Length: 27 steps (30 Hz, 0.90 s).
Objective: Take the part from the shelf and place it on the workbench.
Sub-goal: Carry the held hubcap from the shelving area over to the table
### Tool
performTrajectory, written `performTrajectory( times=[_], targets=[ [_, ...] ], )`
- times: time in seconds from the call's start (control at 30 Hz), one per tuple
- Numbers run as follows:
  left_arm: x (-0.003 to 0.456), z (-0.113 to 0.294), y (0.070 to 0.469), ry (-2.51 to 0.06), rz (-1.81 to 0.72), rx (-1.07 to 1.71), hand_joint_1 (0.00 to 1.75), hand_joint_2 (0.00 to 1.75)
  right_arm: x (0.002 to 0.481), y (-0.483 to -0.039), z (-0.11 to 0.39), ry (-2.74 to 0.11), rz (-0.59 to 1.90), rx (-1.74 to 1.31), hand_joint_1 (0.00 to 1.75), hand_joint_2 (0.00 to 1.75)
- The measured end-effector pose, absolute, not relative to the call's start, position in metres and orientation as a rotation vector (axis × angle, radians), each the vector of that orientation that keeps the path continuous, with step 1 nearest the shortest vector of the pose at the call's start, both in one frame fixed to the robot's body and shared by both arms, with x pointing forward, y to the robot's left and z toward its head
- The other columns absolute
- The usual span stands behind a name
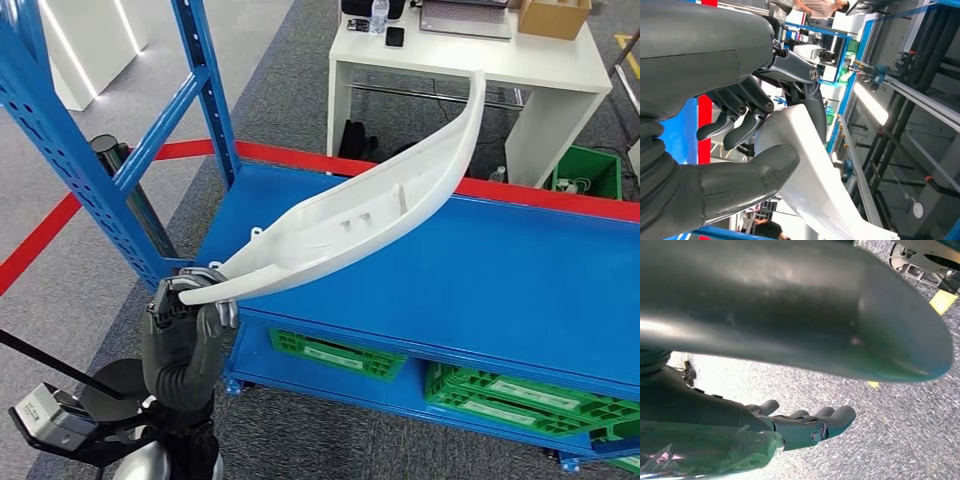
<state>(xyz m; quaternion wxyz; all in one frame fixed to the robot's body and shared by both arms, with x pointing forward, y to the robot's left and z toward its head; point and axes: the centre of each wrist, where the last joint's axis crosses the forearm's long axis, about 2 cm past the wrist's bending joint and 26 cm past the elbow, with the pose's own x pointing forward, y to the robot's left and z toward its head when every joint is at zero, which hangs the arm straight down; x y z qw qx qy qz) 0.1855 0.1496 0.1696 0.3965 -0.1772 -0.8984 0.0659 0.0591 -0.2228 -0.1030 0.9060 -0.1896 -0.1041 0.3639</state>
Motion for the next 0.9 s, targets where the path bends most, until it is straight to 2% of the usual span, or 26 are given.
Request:
performTrajectory(
  times=[0.9],
  targets=[
    [0.1905, 0.1709, 0.149, -2.285, 0.144, -0.451, 1.75, 1.75, 0.0643, -0.2217, -0.1021, -0.229, 0.754, -0.396, 0.0, 0.0]
  ],
)
